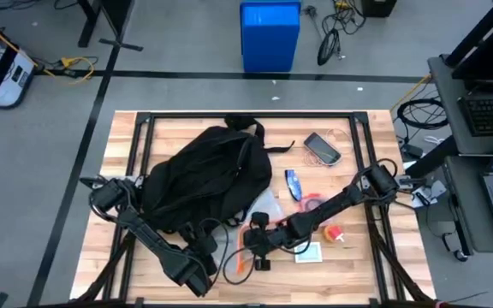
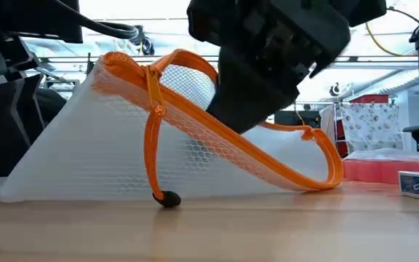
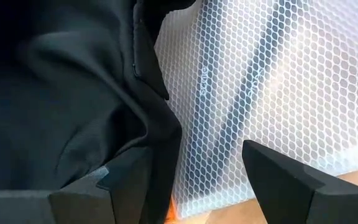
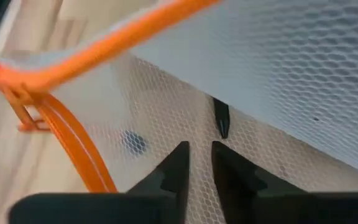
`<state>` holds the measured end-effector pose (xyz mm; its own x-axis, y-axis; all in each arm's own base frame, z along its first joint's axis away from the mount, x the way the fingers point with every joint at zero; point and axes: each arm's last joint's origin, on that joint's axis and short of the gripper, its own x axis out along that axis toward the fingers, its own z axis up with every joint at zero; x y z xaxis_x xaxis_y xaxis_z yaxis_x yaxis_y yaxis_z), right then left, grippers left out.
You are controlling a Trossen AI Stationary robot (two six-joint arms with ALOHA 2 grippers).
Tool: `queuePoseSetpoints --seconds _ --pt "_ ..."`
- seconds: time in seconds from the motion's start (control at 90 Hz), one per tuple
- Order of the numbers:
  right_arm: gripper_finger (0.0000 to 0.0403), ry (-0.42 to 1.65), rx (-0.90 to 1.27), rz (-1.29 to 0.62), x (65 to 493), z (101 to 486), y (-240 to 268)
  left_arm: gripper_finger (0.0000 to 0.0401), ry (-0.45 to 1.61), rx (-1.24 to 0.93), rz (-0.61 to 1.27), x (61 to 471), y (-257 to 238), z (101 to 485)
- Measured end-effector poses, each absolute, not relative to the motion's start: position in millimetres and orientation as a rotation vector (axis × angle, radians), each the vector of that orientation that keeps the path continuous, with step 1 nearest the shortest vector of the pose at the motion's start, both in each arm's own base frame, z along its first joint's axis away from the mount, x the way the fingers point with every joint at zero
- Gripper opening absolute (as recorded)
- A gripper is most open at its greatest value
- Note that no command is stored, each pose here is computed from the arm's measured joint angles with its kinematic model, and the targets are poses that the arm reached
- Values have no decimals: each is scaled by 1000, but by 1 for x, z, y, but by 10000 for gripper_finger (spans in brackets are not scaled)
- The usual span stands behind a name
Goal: Unpack backpack
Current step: Remove the black pen from the orange zip bag
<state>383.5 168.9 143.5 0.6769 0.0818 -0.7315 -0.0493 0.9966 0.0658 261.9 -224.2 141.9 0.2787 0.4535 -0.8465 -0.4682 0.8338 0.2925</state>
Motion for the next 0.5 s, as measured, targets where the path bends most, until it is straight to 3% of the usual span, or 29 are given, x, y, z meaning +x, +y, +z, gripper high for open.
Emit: queuePoseSetpoints --seconds 0.244,0.5 --pt "168 753 43 91 390 147 168 240 1128 -15 623 263 -223 142" --pt "181 746 55 89 399 140 155 240 1126 -23 631 266 -220 142"
